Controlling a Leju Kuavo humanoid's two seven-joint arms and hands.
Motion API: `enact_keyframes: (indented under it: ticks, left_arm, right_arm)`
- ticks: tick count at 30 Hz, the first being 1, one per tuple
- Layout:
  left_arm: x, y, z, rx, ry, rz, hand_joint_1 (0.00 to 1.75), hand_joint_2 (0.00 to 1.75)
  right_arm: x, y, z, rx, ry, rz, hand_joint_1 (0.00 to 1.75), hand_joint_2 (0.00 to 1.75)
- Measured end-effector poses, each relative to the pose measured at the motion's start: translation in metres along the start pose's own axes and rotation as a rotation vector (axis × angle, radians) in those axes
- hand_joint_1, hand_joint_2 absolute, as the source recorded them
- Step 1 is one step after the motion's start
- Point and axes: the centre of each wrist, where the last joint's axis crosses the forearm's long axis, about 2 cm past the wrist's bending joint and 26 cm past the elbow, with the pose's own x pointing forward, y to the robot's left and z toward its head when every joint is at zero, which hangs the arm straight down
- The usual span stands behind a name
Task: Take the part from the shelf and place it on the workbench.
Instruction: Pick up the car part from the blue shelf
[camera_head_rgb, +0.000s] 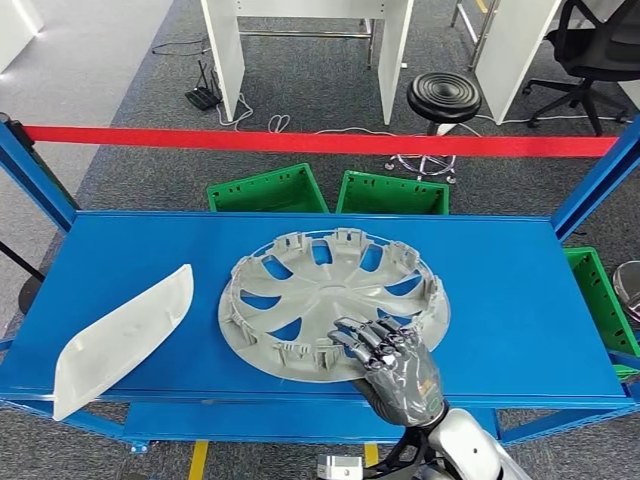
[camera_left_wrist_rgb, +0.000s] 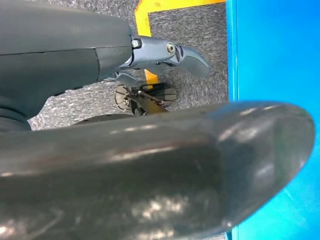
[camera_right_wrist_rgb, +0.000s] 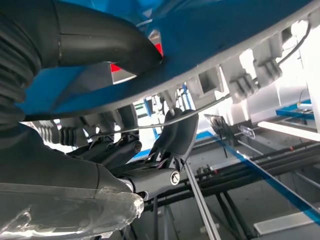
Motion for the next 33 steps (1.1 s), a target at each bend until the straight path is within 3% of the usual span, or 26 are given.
enact_keyframes:
  ticks: [2,3,6,32,33]
  left_arm:
    - [0.0003,0.0001,0.0000,-0.003,0.001,-0.006,0.00,0.00]
    - [0.0003,0.0001,0.0000,-0.005,0.002,-0.008,0.00,0.00]
    - [0.0006,0.0002,0.0001,-0.010,0.002,-0.014,0.00,0.00]
    - [0.0012,0.0002,-0.0003,-0.029,-0.006,-0.060,0.00,0.00]
    - [0.0012,0.0002,-0.0004,-0.030,-0.010,-0.061,0.00,0.44]
  right_arm:
    - [-0.0006,-0.0005,0.0001,-0.007,0.002,0.008,0.88,1.75]
    - [-0.0008,-0.0006,0.0004,-0.009,0.004,0.012,1.16,1.75]
    - [-0.0014,-0.0006,0.0017,-0.010,0.012,0.020,1.75,1.75]
    - [-0.0036,-0.0014,0.0021,-0.010,0.030,0.022,1.75,1.75]
    - [-0.0035,-0.0017,0.0021,-0.011,0.032,0.021,1.75,1.75]
